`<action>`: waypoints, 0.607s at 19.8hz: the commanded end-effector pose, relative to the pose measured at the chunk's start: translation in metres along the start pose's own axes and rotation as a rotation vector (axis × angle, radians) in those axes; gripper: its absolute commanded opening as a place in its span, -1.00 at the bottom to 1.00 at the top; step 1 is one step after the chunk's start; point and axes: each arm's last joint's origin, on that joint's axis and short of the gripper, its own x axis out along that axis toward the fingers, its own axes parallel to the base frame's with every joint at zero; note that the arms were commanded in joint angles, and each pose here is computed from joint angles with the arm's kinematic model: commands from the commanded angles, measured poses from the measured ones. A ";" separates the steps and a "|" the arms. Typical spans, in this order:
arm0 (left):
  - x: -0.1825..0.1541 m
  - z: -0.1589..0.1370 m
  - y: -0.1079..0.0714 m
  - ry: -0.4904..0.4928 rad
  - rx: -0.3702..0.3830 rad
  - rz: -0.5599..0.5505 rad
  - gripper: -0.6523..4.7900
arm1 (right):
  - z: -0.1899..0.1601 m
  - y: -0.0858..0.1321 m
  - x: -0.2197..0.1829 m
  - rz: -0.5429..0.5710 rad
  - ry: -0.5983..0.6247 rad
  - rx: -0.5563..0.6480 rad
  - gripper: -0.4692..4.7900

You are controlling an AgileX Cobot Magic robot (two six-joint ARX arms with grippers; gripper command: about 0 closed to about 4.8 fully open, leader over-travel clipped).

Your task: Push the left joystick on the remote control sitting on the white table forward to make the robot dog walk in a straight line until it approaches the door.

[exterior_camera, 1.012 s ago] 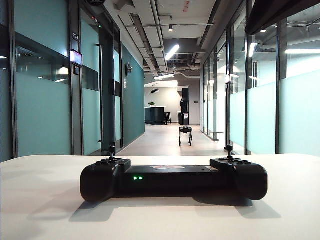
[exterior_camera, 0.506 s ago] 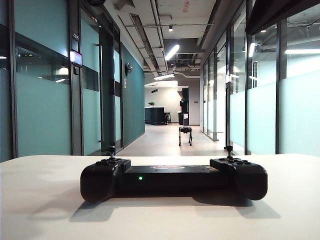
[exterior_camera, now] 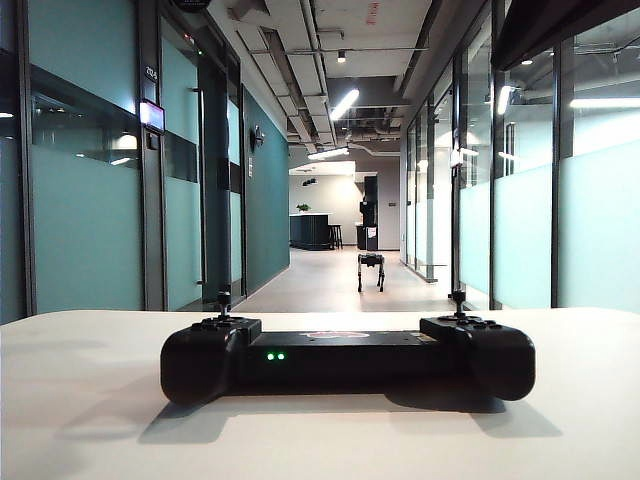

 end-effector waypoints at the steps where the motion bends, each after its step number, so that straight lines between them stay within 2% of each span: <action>1: 0.000 0.003 0.002 -0.017 0.005 0.035 -0.78 | 0.003 0.001 -0.001 0.005 -0.023 0.004 -0.82; 5: -0.001 0.003 0.007 -0.019 0.008 0.084 -0.78 | 0.003 0.001 -0.001 0.005 -0.023 0.004 -0.82; 7: -0.001 0.003 0.007 -0.018 0.030 0.079 -0.78 | 0.003 0.001 -0.001 0.005 -0.023 0.004 -0.82; 12: 0.000 0.003 0.003 -0.017 0.027 0.045 -0.78 | 0.003 0.001 -0.001 0.005 -0.023 0.004 -0.82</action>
